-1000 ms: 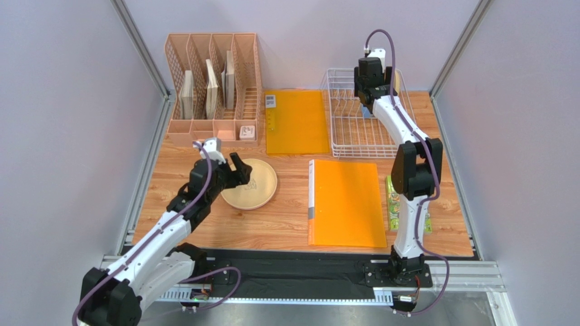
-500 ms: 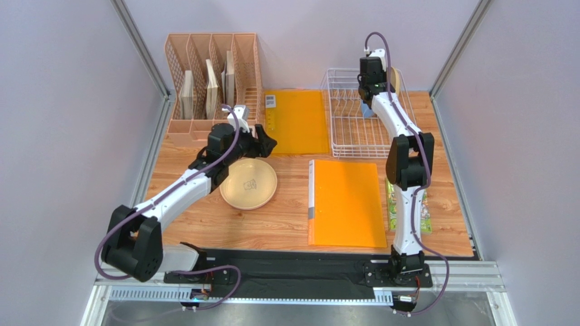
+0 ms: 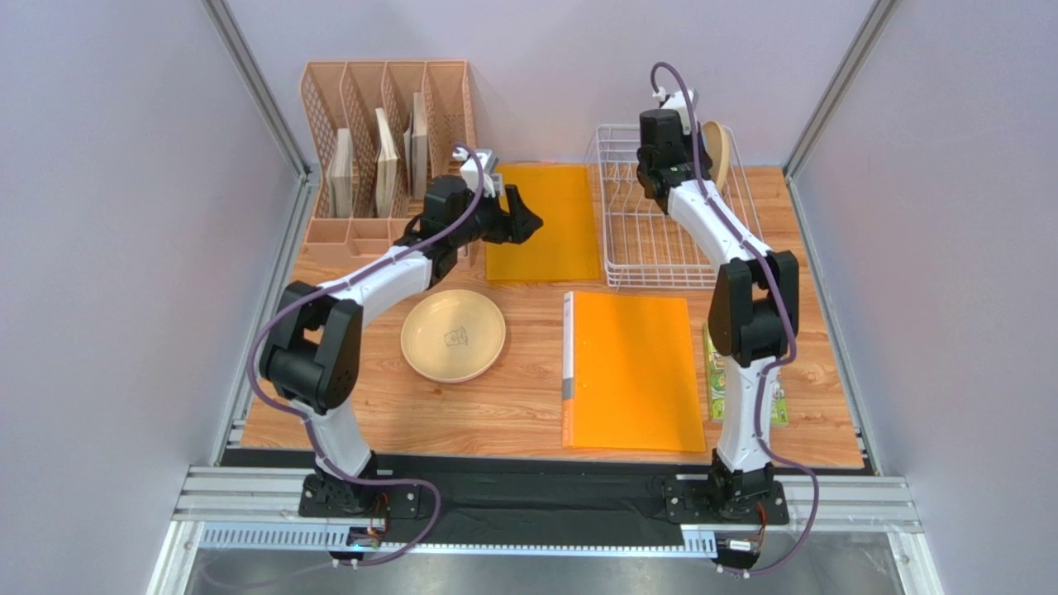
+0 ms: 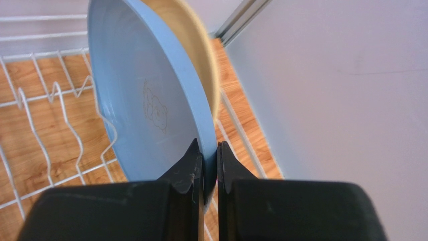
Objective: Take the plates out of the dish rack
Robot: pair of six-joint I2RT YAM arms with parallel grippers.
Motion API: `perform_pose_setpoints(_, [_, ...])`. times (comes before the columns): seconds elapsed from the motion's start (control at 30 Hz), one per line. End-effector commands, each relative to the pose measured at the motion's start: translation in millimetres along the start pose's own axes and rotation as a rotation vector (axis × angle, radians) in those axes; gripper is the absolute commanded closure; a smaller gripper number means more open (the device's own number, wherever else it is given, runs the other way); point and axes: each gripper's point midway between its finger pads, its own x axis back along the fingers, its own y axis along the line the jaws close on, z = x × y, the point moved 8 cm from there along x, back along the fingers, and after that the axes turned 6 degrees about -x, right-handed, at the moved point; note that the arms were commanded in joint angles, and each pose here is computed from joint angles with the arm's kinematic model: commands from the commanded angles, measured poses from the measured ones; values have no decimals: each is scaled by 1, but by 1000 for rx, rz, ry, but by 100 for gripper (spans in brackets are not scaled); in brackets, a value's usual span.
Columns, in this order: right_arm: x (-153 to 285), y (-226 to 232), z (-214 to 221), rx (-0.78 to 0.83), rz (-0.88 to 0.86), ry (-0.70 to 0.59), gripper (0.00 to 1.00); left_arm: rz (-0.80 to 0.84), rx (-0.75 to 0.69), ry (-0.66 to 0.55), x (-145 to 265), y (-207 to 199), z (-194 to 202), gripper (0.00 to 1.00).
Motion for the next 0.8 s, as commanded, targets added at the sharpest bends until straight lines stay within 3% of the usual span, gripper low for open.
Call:
perform_pose_setpoints(0.0, [61, -50, -75, -202, 18, -205, 100, 102, -26, -60, -18, -10, -24, 18])
perform_pose_setpoints(0.13, [88, -74, -81, -265, -9, -200, 100, 147, -12, -87, -38, -10, -33, 18])
perform_pose_setpoints(0.33, [118, -82, -61, -370, -210, -125, 100, 253, 51, -136, -56, -16, -41, 18])
perform_pose_setpoints(0.77, [147, -46, 9, -523, -722, 130, 100, 326, 80, -200, -60, -24, -54, 17])
